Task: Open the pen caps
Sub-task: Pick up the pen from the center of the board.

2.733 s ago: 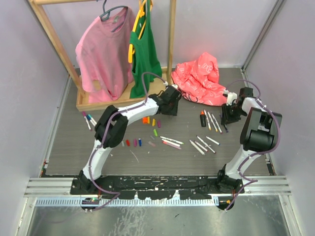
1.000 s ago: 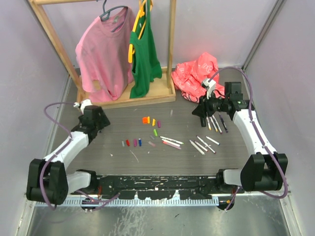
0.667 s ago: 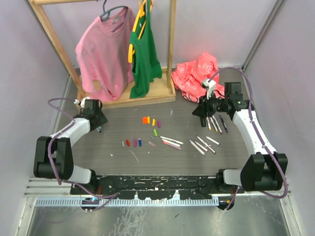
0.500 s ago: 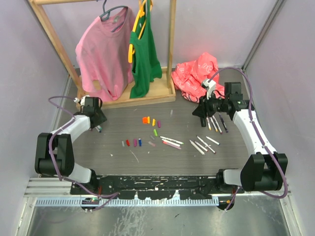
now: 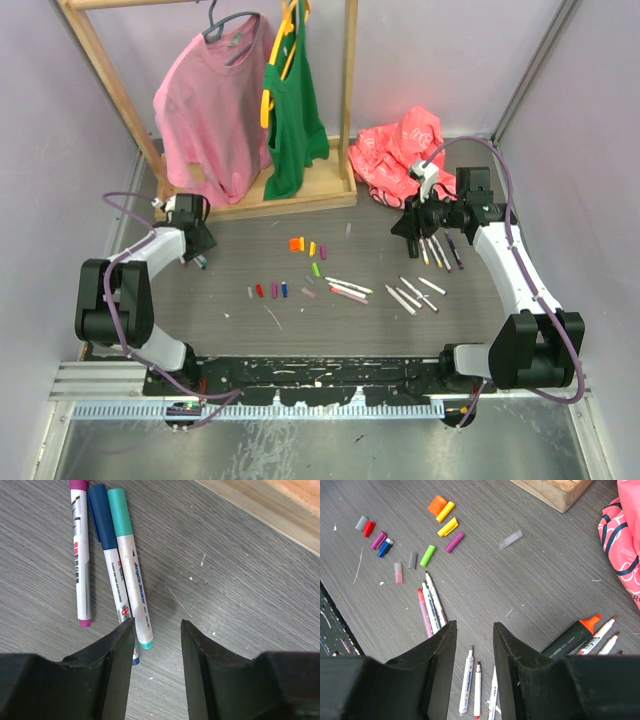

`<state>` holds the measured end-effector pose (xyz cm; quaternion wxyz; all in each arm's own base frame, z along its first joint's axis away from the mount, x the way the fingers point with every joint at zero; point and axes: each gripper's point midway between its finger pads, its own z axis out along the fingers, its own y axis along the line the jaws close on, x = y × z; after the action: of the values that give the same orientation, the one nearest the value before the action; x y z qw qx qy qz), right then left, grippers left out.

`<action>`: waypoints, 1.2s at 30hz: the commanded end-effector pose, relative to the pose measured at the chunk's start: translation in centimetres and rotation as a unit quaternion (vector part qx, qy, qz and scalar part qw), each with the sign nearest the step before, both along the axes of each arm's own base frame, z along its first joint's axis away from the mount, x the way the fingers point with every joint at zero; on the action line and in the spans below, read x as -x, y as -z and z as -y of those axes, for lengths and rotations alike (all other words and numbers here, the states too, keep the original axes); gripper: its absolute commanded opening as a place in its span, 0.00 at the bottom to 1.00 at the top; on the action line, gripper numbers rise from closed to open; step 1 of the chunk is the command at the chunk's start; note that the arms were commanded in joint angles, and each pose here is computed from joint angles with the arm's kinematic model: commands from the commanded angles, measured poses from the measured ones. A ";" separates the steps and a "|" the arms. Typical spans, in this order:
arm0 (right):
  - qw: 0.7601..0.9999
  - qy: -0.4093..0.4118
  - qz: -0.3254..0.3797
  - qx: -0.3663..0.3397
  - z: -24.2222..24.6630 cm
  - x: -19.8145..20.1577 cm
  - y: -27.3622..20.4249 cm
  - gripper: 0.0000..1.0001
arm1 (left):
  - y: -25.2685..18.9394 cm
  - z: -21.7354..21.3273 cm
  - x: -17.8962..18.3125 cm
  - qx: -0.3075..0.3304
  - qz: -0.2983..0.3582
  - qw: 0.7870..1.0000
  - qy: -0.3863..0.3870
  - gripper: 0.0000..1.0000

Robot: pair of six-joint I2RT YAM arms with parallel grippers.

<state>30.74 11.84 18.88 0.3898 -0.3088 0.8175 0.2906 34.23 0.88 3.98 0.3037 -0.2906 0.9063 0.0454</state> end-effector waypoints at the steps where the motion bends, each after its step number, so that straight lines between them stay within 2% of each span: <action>1: 1.000 -0.002 0.018 0.004 0.1 -0.3 -0.6 0.41 | -0.7 -0.6 -1.1 -0.004 0.010 1.000 -0.017 0.42; 8: 1.000 -0.002 0.018 0.005 0.1 -0.3 -0.6 0.41 | -0.2 -0.8 -1.1 0.000 0.004 1.000 -0.021 0.42; 16: 1.000 -0.002 0.020 0.005 0.1 -0.3 -0.7 0.41 | 0.7 -0.4 -1.1 0.013 -0.011 1.000 -0.018 0.36; 28: 1.000 -0.002 0.023 0.005 0.1 -0.3 -0.9 0.41 | 1.2 -1.5 -0.4 -0.009 -0.051 0.998 -0.047 0.35; 32: 1.000 -0.002 0.022 0.005 0.2 -0.3 -0.8 0.41 | 1.2 -1.4 -0.4 -0.006 -0.053 0.998 -0.046 0.32; 36: 1.000 -0.003 0.023 0.004 0.1 -0.2 -0.9 0.41 | 1.3 -1.0 -0.6 0.003 -0.052 0.998 -0.038 0.22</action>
<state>30.67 11.78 18.77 0.3878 -0.3088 0.8189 0.2891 34.21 1.71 2.13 0.2494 -0.3182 0.9118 0.0720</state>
